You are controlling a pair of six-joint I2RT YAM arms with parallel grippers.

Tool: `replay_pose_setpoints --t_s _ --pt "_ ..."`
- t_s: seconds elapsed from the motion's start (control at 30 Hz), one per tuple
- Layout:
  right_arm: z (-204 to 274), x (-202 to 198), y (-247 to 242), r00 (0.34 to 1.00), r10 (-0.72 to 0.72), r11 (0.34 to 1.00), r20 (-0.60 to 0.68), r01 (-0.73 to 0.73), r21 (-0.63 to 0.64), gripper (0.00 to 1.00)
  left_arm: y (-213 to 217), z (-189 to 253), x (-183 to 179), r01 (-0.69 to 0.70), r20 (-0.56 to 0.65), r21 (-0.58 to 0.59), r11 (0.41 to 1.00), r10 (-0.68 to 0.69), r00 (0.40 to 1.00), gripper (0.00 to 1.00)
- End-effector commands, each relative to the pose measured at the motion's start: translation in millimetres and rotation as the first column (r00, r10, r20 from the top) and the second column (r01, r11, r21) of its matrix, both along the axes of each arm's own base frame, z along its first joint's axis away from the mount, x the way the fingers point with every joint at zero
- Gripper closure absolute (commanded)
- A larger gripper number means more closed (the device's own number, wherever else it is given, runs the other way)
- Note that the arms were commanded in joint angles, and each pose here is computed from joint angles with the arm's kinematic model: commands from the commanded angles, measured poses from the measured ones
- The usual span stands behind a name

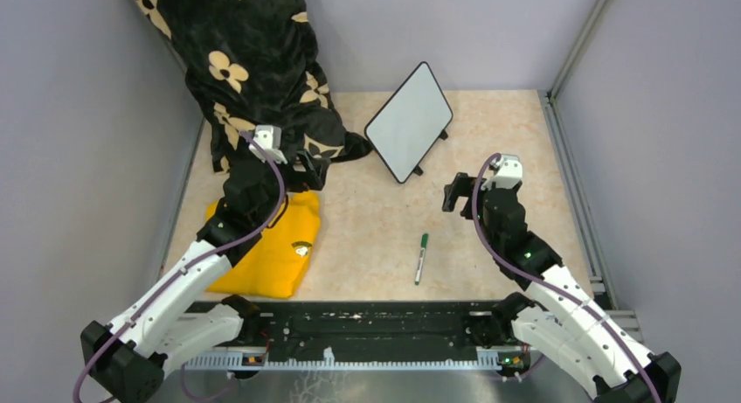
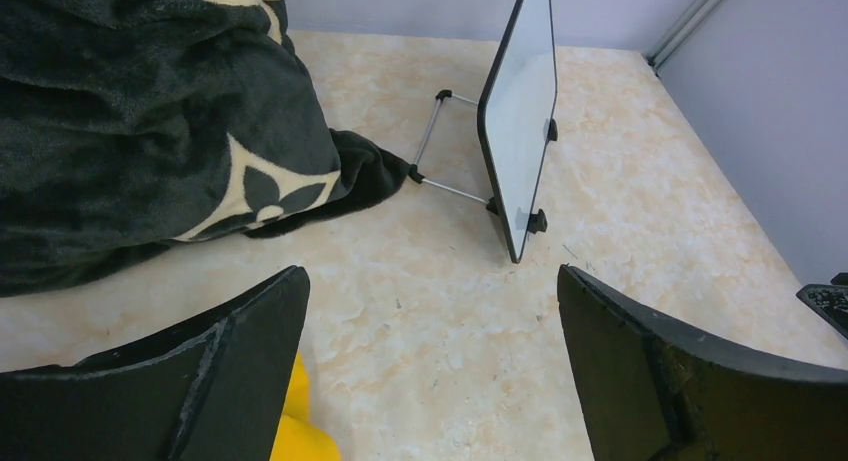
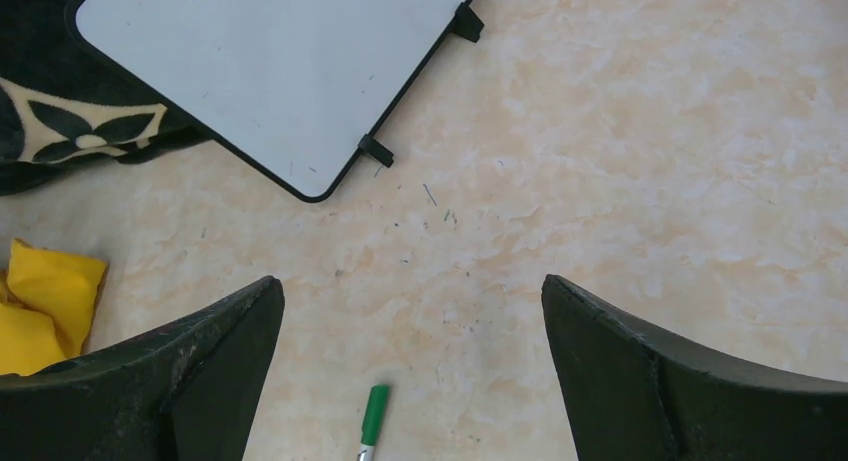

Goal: Write a sentence on the whiteboard
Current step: Adjust the whiteboard stand at the center of the board.

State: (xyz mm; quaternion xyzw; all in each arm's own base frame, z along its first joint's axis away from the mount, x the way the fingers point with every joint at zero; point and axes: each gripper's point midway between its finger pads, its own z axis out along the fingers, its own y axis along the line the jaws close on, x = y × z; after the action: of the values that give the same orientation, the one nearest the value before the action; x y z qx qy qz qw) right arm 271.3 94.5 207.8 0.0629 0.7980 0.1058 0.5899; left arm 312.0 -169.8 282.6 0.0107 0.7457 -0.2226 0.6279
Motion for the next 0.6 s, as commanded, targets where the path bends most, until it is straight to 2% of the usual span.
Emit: replay_pose_setpoints --t_s 0.0,0.27,0.57 --pt "18.1 3.9 0.2 0.999 -0.003 1.000 0.041 0.002 0.023 0.02 2.2 12.6 -3.6 0.008 0.050 -0.029 1.000 -0.006 0.999 0.01" --pt "19.5 2.5 1.2 1.000 0.016 1.000 0.007 -0.016 -0.022 0.07 -7.7 10.3 -5.7 0.065 0.048 -0.018 0.998 -0.064 0.997 0.01" --pt "3.8 -6.7 35.7 0.985 0.155 0.986 -0.070 -0.159 -0.052 0.18 -15.5 9.9 -11.0 0.125 0.071 -0.008 0.992 -0.124 0.990 0.01"
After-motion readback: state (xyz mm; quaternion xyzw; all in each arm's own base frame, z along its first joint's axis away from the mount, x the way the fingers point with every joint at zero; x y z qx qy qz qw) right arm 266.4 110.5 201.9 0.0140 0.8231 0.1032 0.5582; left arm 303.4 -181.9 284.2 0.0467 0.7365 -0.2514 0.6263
